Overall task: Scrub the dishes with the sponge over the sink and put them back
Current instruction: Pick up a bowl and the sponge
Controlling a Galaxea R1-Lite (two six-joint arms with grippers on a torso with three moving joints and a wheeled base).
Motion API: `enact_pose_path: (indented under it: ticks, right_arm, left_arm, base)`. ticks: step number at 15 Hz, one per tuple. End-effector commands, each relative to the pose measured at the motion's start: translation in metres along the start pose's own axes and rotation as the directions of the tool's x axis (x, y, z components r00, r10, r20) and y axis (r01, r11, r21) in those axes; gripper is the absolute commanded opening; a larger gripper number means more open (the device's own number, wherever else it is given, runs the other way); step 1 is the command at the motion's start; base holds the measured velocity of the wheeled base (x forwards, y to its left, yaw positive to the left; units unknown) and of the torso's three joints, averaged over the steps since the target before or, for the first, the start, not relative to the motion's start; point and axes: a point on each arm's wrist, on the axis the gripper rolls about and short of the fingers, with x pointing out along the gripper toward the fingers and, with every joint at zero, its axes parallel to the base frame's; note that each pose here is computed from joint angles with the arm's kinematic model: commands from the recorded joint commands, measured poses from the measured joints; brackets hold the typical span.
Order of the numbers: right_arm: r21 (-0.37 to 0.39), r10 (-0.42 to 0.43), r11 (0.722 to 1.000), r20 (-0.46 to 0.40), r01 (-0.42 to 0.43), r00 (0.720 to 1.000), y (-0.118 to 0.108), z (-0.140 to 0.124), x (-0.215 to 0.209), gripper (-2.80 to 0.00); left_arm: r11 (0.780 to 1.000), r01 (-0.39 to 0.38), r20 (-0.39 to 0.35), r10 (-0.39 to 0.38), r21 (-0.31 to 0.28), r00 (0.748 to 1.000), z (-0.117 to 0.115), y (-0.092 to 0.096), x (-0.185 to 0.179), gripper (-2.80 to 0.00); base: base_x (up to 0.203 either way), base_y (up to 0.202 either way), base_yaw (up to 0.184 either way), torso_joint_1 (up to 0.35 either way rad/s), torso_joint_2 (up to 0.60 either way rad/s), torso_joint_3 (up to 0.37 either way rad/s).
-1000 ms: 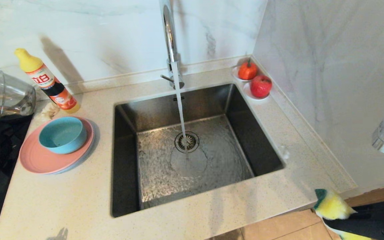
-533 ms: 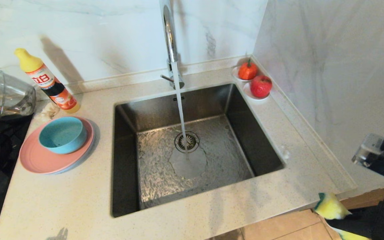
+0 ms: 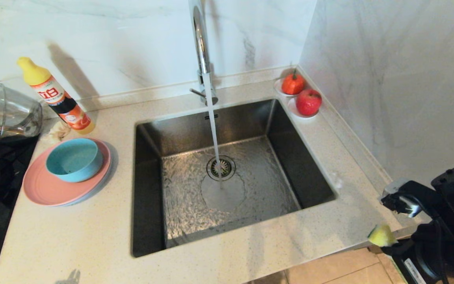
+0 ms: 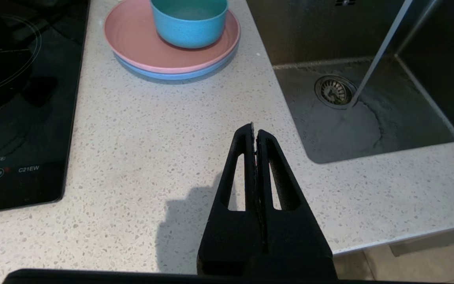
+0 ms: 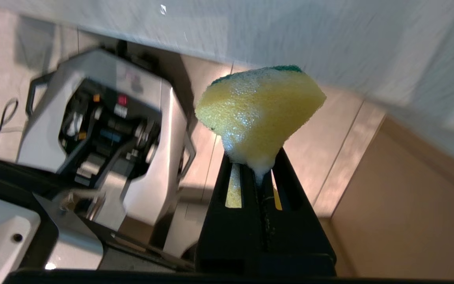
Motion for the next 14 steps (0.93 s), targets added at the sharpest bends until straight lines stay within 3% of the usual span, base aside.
enact_pose_path:
  ticks: [1, 6, 14]
  right_arm:
    - [0.020, -0.012, 1.000, -0.087, 0.014, 0.996, -0.004, -0.005, 0.022, -2.80]
    - [0.098, -0.007, 0.995, -0.063, 0.013, 0.998, -0.016, 0.005, 0.057, -2.80]
    - [0.116, -0.004, 0.993, -0.050, 0.010, 0.999, -0.020, 0.014, 0.073, -2.80]
  left_arm:
    - [1.000, -0.002, -0.040, 0.002, 0.001, 0.999, -0.011, 0.000, 0.002, -2.80]
    - [1.000, -0.002, -0.040, 0.002, 0.001, 0.999, -0.011, 0.000, 0.002, -2.80]
    - [1.000, -0.001, -0.040, 0.001, 0.000, 0.999, -0.011, 0.000, 0.002, -2.80]
  base:
    - [0.000, 0.000, 0.000, 0.000, 0.00, 0.000]
    - [0.000, 0.000, 0.000, 0.000, 0.00, 0.000]
    - [0.000, 0.000, 0.000, 0.000, 0.00, 0.000]
